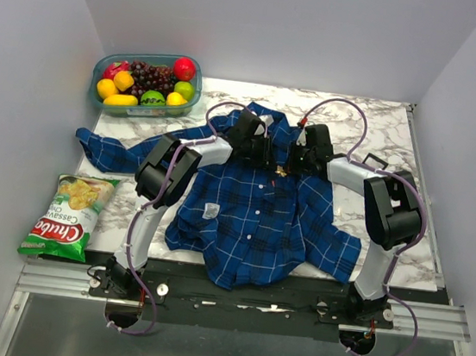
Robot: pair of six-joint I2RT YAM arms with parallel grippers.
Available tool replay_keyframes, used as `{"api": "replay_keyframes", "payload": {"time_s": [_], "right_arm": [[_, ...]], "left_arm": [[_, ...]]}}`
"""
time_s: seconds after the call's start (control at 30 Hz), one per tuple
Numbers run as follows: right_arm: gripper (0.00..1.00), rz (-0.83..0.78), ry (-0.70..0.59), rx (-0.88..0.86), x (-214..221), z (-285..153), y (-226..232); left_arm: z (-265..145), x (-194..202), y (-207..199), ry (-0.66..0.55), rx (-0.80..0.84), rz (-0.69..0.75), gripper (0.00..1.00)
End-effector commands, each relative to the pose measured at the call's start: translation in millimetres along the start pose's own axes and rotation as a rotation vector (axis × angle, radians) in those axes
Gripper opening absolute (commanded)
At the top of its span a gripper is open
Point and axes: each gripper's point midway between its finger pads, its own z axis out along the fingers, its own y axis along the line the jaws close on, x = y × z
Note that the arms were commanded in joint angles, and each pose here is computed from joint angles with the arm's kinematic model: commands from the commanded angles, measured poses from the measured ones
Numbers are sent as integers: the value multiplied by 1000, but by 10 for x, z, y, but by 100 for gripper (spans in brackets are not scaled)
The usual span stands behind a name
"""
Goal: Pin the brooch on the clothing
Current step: Pin the brooch onto the flattened clothing.
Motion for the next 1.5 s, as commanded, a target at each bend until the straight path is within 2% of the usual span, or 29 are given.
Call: {"api": "replay_keyframes", "payload": {"time_s": [0.0,0.33,0.87,1.17,1.47], "right_arm": [[1,-28,3,-12,-7,-47,52],[0,-36,25,-3,54,6,58],[1,-29,69,111,122,73,-68],[0,-57,73,104,150,73,-14],[1,-2,35,106,85,17,19]], "left_arm": [[31,502,315,128,-124,-29,27],[54,525,303,134,-107,-35,17],[62,505,277,131,-100,-31,16],[74,494,284,130,-99,-32,16],[69,504,276,135,-98,-29,16]]}}
